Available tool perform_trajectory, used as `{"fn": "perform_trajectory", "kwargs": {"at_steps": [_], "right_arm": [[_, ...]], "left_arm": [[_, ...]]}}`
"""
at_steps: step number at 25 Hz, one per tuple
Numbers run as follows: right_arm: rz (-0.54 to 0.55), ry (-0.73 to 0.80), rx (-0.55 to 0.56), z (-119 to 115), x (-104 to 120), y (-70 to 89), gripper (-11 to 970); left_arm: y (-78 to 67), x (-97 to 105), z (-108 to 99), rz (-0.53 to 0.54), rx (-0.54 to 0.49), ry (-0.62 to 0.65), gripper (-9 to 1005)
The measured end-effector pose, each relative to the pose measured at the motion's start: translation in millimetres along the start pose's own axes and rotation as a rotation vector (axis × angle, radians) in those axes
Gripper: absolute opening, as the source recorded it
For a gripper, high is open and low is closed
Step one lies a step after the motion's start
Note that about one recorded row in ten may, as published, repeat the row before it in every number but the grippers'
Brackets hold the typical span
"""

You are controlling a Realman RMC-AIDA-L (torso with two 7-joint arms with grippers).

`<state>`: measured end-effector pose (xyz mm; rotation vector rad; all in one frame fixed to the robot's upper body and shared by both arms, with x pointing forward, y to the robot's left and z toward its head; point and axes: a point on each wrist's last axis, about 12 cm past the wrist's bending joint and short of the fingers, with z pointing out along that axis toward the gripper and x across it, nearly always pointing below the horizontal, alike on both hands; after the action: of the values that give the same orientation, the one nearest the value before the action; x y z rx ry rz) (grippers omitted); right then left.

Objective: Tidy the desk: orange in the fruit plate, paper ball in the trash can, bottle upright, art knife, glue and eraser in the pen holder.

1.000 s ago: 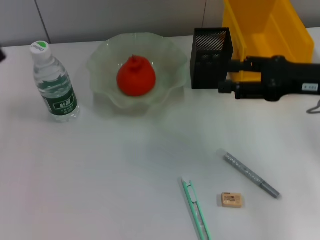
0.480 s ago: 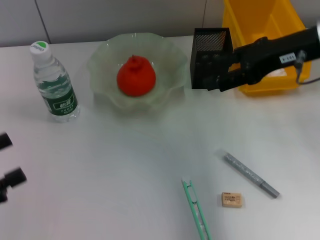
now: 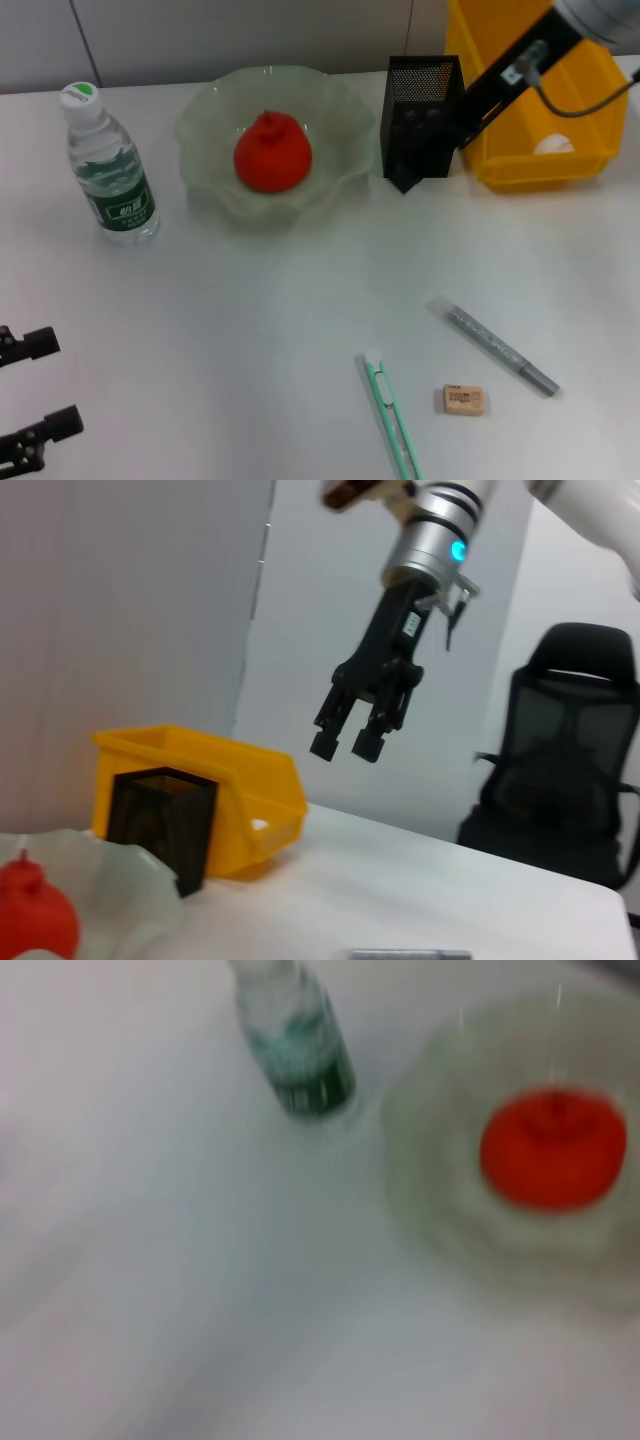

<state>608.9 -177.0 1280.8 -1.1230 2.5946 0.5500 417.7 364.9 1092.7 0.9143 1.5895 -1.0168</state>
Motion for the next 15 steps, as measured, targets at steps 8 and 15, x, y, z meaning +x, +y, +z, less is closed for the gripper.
{"fn": "perform_trajectory", "kwargs": {"at_steps": [8, 15], "right_arm": [[0.074, 0.236, -0.056, 27.3, -34.2, 21.3, 675], [0.156, 0.372, 0.007, 61.5, -36.6, 32.3, 670]], "left_arm": [[-2.2, 1.4, 6.0, 0.056, 0.051, 0.019, 815], [0.7, -1.4, 10.3, 0.113, 0.068, 0.017, 814]]}}
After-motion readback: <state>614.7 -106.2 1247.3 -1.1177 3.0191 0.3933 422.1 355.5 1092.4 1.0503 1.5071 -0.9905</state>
